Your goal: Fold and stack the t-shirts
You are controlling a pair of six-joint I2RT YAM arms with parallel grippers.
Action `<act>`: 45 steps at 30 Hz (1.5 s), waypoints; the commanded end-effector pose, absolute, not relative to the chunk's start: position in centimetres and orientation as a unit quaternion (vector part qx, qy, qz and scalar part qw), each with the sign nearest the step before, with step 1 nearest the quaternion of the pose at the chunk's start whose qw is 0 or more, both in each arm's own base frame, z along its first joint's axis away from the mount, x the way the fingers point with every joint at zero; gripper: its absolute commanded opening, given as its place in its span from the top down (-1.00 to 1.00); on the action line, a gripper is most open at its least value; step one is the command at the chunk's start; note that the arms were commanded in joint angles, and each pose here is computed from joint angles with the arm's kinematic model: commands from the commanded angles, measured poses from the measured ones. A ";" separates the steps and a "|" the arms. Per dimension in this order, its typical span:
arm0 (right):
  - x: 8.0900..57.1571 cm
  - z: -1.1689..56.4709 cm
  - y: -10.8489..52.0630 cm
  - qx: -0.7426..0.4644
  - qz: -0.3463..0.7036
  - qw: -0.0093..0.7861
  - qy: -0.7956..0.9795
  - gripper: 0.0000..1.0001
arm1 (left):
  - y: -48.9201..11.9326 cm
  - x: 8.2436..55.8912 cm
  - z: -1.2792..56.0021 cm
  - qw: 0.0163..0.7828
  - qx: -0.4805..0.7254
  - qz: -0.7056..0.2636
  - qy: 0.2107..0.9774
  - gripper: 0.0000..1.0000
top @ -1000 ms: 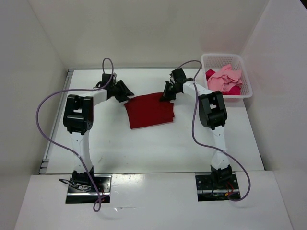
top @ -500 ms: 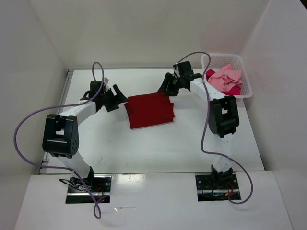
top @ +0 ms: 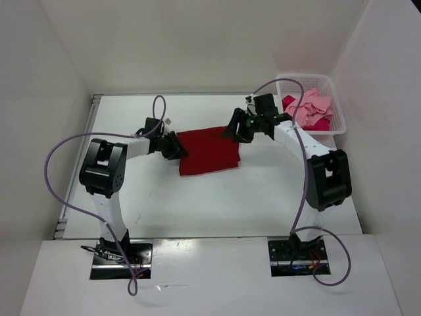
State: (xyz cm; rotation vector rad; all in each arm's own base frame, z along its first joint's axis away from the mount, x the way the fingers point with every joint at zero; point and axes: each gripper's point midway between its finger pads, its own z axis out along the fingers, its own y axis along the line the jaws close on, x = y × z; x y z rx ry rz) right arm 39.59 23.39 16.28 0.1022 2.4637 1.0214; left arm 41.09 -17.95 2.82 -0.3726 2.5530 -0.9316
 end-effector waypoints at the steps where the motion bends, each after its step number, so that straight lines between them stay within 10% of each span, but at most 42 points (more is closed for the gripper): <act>1: 39.0 18.2 22.9 0.035 0.383 0.265 0.884 -0.24 | -20.0 42.9 3.2 0.207 -0.110 -0.351 0.907 0.50; 7: 37.4 17.8 21.6 0.045 0.379 0.263 0.886 -0.24 | -17.4 50.6 8.8 0.286 -0.138 -0.358 0.878 0.69; 18: 35.0 16.1 21.2 0.036 0.375 0.239 0.895 -0.24 | 8.5 55.9 13.9 0.413 -0.325 -0.264 0.808 0.57; 20: 34.9 16.2 21.3 0.034 0.379 0.237 0.894 -0.24 | 11.4 54.9 12.5 0.410 -0.360 -0.246 0.801 0.36; 25: 34.7 16.4 21.2 0.034 0.379 0.236 0.894 -0.39 | 14.8 51.5 10.9 0.407 -0.417 -0.234 0.778 -1.00; 31: 35.2 16.4 21.0 0.055 0.371 0.243 0.894 -0.24 | 12.3 46.3 9.7 0.380 -0.445 -0.238 0.775 -1.00; 35: 35.7 16.1 20.4 0.092 0.359 0.254 0.893 0.72 | 9.5 43.0 11.4 0.384 -0.403 -0.224 0.800 -1.00; 37: 36.0 16.4 19.8 0.106 0.342 0.264 0.896 0.88 | 6.9 41.7 11.7 0.376 -0.366 -0.219 0.823 -1.00; 42: 39.5 21.4 17.2 0.125 0.289 0.353 0.881 0.99 | -2.0 39.7 14.2 0.360 -0.257 -0.255 0.860 0.16; 45: 42.7 25.3 12.3 0.196 0.269 0.417 0.846 0.99 | -9.8 37.7 14.2 0.315 -0.186 -0.307 0.879 0.32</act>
